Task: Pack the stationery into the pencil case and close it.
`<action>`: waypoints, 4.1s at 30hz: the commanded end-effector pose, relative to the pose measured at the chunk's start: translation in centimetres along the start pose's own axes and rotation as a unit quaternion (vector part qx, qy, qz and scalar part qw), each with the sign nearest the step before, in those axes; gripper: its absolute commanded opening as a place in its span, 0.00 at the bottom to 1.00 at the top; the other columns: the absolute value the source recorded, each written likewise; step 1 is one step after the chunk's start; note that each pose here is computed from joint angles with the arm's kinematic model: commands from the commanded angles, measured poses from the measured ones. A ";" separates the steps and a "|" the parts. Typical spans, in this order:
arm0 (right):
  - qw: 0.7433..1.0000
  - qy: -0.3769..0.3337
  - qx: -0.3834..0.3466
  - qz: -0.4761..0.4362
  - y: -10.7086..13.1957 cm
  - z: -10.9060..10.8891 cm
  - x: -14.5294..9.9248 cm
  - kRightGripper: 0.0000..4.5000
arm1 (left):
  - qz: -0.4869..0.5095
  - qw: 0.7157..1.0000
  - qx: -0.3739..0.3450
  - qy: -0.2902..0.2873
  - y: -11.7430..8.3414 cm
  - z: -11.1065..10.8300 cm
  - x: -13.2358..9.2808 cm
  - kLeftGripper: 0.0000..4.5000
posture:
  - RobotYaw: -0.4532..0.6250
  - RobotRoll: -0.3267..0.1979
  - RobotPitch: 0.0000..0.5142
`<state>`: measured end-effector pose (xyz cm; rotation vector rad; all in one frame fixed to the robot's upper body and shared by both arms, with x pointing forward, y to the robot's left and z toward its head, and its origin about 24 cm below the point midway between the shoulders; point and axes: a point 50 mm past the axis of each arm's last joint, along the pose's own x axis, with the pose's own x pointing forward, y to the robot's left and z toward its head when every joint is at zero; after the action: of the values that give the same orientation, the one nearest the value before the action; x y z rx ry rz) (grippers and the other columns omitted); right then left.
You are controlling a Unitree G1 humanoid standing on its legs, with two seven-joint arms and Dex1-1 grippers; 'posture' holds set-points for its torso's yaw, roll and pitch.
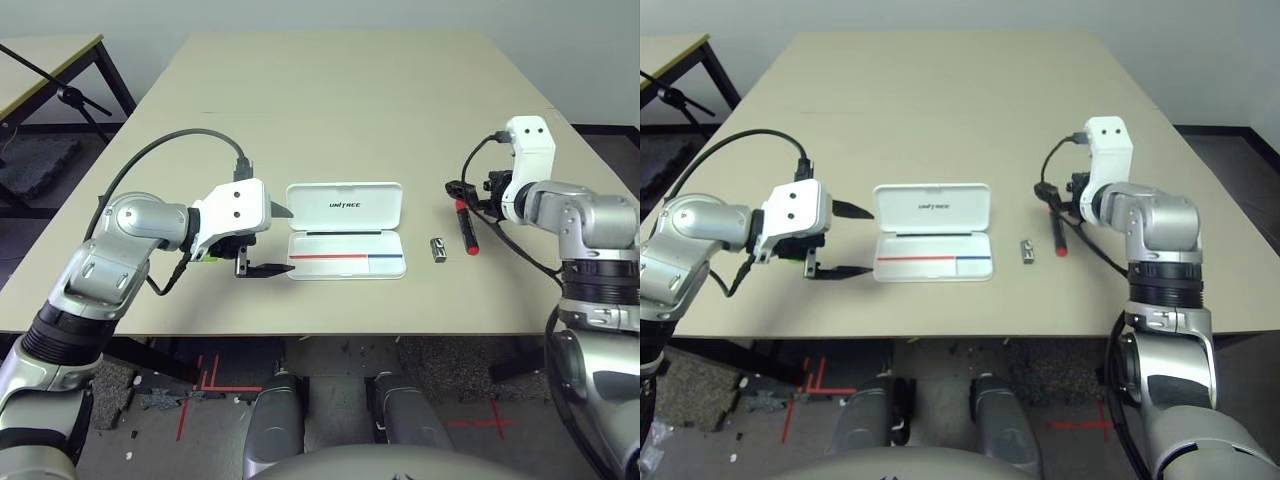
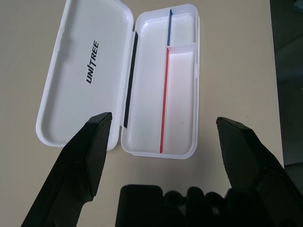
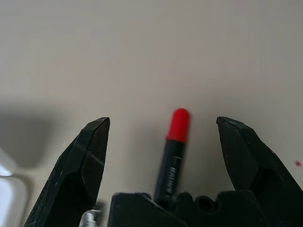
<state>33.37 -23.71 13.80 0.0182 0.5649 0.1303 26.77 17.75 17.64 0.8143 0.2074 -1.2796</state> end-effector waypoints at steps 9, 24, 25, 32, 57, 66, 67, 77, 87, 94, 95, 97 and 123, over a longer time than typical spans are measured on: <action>0.998 0.056 0.007 -0.019 -1.2 -3.2 1.4 1.00 | -0.005 1.000 0.006 0.002 -0.1 0.2 0.6 0.99 | 0.38 0.62 0.10; 0.995 0.096 0.005 -0.008 -1.0 -5.3 3.2 0.87 | -0.004 1.000 0.007 0.003 -0.2 0.3 0.9 1.00 | 0.39 0.62 0.11; 0.995 0.096 0.005 -0.009 -1.1 -5.3 3.2 0.78 | -0.004 1.000 0.007 0.003 -0.2 0.3 0.9 1.00 | 0.39 0.62 0.11; 0.996 0.082 0.001 -0.023 -2.1 -4.3 2.5 0.23 | -0.006 1.000 0.006 0.005 -0.2 0.2 0.9 1.00 | 0.38 0.62 0.13; 0.890 0.011 -0.335 0.309 1.5 1.8 -4.3 0.12 | 0.000 0.999 -0.002 0.045 0.2 -0.9 -1.2 1.00 | 0.38 0.62 0.15; 0.817 0.023 -0.407 0.407 5.5 1.4 -3.5 0.12 | 0.003 0.999 0.002 0.040 0.5 -0.6 -1.2 1.00 | 0.39 0.62 0.12; 0.812 0.024 -0.415 0.410 5.9 1.5 -3.3 0.12 | 0.003 0.999 0.002 0.039 0.5 -0.5 -1.1 1.00 | 0.40 0.62 0.12; 0.747 0.022 -0.482 0.458 11.9 2.7 -1.4 0.12 | 0.001 0.999 0.015 0.034 0.9 0.1 -0.7 1.00 | 0.41 0.62 0.11; 0.720 0.021 -0.517 0.462 15.7 1.4 0.9 0.12 | 0.003 0.999 0.013 0.033 0.6 0.1 -0.3 1.00 | 0.43 0.62 0.12; 0.727 0.017 -0.509 0.461 16.9 0.3 2.4 0.12 | 0.007 1.000 0.011 0.027 0.6 0.3 -0.1 1.00 | 0.44 0.62 0.12; 0.728 0.016 -0.507 0.461 17.0 0.3 2.5 0.12 | 0.008 1.000 0.010 0.026 0.6 0.4 -0.1 1.00 | 0.44 0.62 0.12; 0.729 0.016 -0.507 0.460 17.1 0.1 2.8 0.12 | 0.007 1.000 0.010 0.026 0.5 0.4 0.0 1.00 | 0.44 0.62 0.12; 0.749 -0.063 -0.381 0.538 7.0 4.5 -5.0 1.00 | 0.022 0.999 -0.021 0.037 -0.1 -0.4 -0.1 1.00 | 0.43 0.62 0.14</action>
<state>31.27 -17.12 20.26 -0.4882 0.2862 1.4672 26.96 18.17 17.34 0.8189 0.2732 -1.2098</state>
